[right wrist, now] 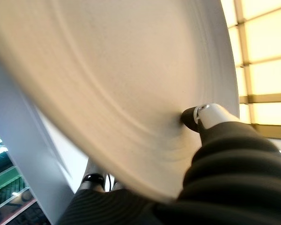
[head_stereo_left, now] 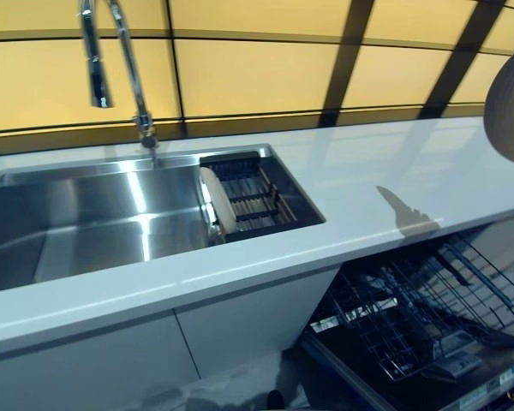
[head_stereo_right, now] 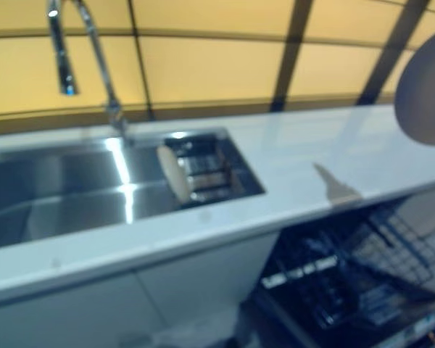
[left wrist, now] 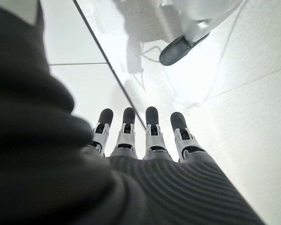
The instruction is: Take plates into dishwasher
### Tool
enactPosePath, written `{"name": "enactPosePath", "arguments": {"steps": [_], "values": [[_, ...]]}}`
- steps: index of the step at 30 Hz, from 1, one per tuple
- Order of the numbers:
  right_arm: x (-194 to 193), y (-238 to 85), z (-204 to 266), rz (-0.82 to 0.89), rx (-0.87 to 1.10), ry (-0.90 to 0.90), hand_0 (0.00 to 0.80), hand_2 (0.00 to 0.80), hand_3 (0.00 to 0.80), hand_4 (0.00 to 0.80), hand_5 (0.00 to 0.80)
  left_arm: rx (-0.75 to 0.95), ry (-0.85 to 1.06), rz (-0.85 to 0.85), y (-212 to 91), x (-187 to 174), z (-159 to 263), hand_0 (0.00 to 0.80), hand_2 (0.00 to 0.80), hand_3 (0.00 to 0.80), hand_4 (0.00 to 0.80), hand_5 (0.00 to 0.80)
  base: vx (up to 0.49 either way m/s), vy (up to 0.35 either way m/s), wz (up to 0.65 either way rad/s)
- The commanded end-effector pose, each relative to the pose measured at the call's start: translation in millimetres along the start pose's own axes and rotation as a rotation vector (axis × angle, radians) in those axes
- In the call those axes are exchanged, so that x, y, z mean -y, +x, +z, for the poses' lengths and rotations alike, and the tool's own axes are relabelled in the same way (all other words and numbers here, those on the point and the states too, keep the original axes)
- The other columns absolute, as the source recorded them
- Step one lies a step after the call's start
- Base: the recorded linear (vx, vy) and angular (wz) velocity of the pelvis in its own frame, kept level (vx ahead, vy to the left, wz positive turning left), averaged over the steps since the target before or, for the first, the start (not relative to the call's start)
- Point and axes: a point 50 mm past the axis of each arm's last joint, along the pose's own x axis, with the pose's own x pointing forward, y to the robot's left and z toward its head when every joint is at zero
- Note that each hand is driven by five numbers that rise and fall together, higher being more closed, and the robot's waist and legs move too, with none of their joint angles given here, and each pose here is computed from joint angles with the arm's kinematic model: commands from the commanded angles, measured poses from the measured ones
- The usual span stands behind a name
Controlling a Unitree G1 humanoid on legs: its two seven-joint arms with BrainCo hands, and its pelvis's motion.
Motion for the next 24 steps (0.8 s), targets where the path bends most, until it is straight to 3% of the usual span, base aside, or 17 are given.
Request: {"name": "enactPosePath", "arguments": {"steps": [1,9,20,24], "values": [[38,-7,4,-0.136,0.07,-0.046,0.8,0.8,0.8,0.8,0.8,0.045,0.033,0.039,1,-19,22,0.0,0.0,0.0,0.0,0.0,-0.018,0.0,-0.21],[23,-22,-15,-0.127,0.097,-0.201,0.8,0.8,0.8,0.8,0.8,0.054,0.014,0.019,1,-15,27,0.0,0.0,0.0,0.0,0.0,-0.022,0.008,-0.18],[-42,-45,-48,-0.023,0.112,-0.307,0.8,0.8,0.8,0.8,0.8,0.077,0.001,0.016,0,-11,34,0.0,0.0,0.0,0.0,0.0,-0.015,-0.009,-0.09],[-60,-49,-53,-0.083,0.132,-0.462,0.8,0.8,0.8,0.8,0.8,0.082,-0.002,0.014,0,-7,37,0.0,0.0,0.0,0.0,0.0,0.0,0.0,0.0]]}}
